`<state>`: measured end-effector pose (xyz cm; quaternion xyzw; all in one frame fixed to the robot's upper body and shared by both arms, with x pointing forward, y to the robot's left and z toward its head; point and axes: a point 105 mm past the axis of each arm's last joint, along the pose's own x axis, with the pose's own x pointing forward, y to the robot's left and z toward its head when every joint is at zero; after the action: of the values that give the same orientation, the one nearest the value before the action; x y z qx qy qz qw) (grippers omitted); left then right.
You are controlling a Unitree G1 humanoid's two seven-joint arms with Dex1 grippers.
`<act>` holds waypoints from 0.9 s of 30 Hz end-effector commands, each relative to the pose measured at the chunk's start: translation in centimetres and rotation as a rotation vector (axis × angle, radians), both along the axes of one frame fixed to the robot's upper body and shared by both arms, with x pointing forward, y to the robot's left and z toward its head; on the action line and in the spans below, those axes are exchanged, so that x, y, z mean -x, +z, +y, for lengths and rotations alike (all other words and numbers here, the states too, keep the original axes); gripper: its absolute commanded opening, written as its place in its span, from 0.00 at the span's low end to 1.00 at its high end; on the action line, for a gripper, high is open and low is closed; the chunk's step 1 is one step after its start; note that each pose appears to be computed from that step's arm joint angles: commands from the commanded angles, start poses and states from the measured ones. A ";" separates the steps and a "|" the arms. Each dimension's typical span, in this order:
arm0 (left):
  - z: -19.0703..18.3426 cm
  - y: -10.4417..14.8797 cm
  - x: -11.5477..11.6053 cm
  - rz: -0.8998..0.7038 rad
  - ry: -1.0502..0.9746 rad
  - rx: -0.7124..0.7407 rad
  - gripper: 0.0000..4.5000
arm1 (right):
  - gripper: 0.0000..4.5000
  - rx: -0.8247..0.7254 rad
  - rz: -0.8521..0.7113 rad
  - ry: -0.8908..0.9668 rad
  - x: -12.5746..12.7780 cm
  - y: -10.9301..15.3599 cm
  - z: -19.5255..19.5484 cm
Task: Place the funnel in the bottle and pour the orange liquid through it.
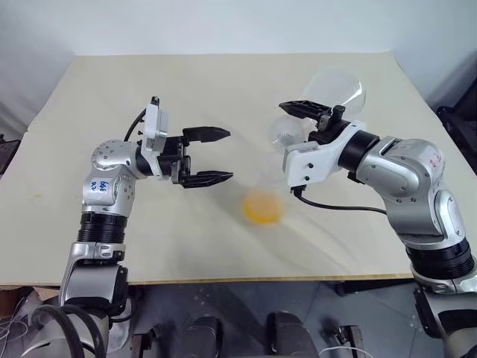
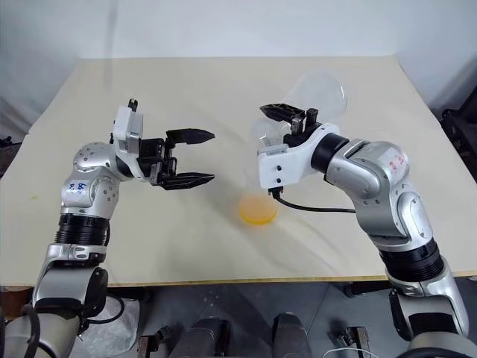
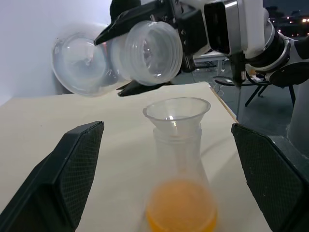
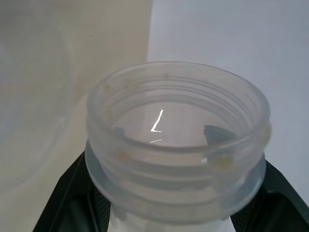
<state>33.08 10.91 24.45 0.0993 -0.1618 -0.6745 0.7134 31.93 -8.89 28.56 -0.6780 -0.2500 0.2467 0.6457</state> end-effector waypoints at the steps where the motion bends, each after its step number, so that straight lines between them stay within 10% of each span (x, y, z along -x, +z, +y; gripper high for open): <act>1: 0.3 0.5 0.2 -0.029 0.007 -0.002 1.00 | 0.56 -0.046 -0.022 0.015 0.9 1.2 -0.1; 18: 0.5 0.2 0.2 -0.021 0.013 -0.011 1.00 | 0.56 -1.036 0.510 -0.146 -2.3 3.2 -9.5; 27: 0.6 -0.3 0.2 -0.011 0.030 -0.011 1.00 | 0.56 -1.413 0.580 -0.222 -4.3 -1.5 -16.1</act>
<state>33.16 11.36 23.28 0.0942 -0.1453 -0.6680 0.7238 36.62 -24.07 25.76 -0.0404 -0.0602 0.1475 0.9864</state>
